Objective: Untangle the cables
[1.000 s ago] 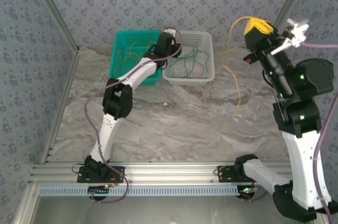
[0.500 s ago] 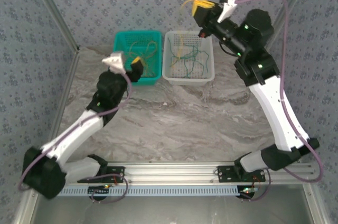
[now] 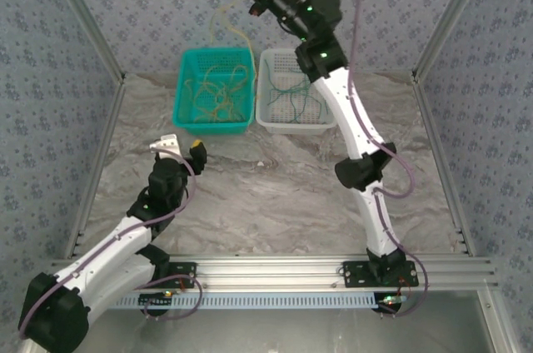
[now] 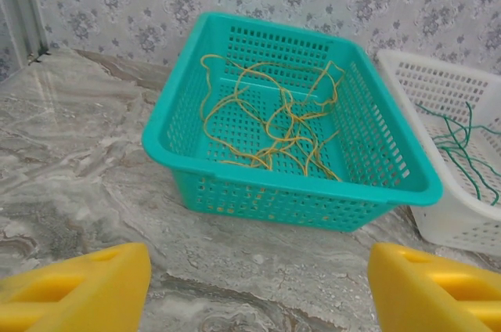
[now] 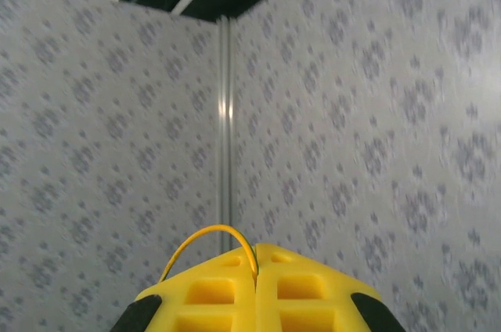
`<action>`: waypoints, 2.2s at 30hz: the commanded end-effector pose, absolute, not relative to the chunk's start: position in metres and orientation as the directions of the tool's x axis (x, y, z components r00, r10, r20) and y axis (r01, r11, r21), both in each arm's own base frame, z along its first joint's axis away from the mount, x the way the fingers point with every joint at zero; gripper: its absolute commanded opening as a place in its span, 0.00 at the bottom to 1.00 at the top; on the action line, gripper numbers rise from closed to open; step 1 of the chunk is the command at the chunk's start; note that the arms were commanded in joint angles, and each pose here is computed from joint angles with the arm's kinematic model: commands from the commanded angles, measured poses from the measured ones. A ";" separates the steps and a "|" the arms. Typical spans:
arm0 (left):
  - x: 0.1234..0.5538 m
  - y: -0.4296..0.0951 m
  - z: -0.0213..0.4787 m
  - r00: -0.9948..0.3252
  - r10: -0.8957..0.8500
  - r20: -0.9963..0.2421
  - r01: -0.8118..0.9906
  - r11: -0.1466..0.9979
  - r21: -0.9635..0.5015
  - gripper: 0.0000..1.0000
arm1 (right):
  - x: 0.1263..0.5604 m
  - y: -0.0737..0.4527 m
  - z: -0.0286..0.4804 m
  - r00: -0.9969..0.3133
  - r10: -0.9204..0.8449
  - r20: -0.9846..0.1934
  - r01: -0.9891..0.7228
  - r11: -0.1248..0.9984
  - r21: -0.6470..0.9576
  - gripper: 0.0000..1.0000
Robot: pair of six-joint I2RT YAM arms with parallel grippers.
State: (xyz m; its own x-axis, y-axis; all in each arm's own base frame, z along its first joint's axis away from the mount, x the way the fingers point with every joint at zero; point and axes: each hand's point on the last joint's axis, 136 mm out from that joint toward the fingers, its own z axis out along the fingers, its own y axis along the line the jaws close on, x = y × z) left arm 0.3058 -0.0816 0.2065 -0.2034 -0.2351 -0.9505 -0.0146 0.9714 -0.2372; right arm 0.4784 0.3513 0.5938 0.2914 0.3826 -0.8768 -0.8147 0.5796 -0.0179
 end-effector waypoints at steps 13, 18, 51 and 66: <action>0.305 -0.065 0.193 -0.207 -0.254 -0.945 -0.061 0.967 -0.247 0.74 | 0.597 0.403 0.382 0.055 0.197 -0.979 -0.736 0.670 0.094 0.00; 0.312 -0.073 0.195 -0.236 -0.226 -0.945 -0.023 0.974 -0.227 0.78 | 0.604 0.417 0.309 -0.084 0.054 -0.995 -0.710 0.697 0.098 0.00; 0.358 -0.147 0.098 -0.613 -0.010 -0.790 0.241 0.950 -0.199 0.87 | 0.404 0.350 0.405 -0.145 0.015 -0.989 -0.778 0.616 0.123 0.77; 0.401 -0.171 0.056 -0.645 0.062 -0.762 0.250 0.959 -0.134 0.51 | 0.304 0.288 0.380 -0.093 0.083 -0.992 -0.765 0.632 0.124 0.77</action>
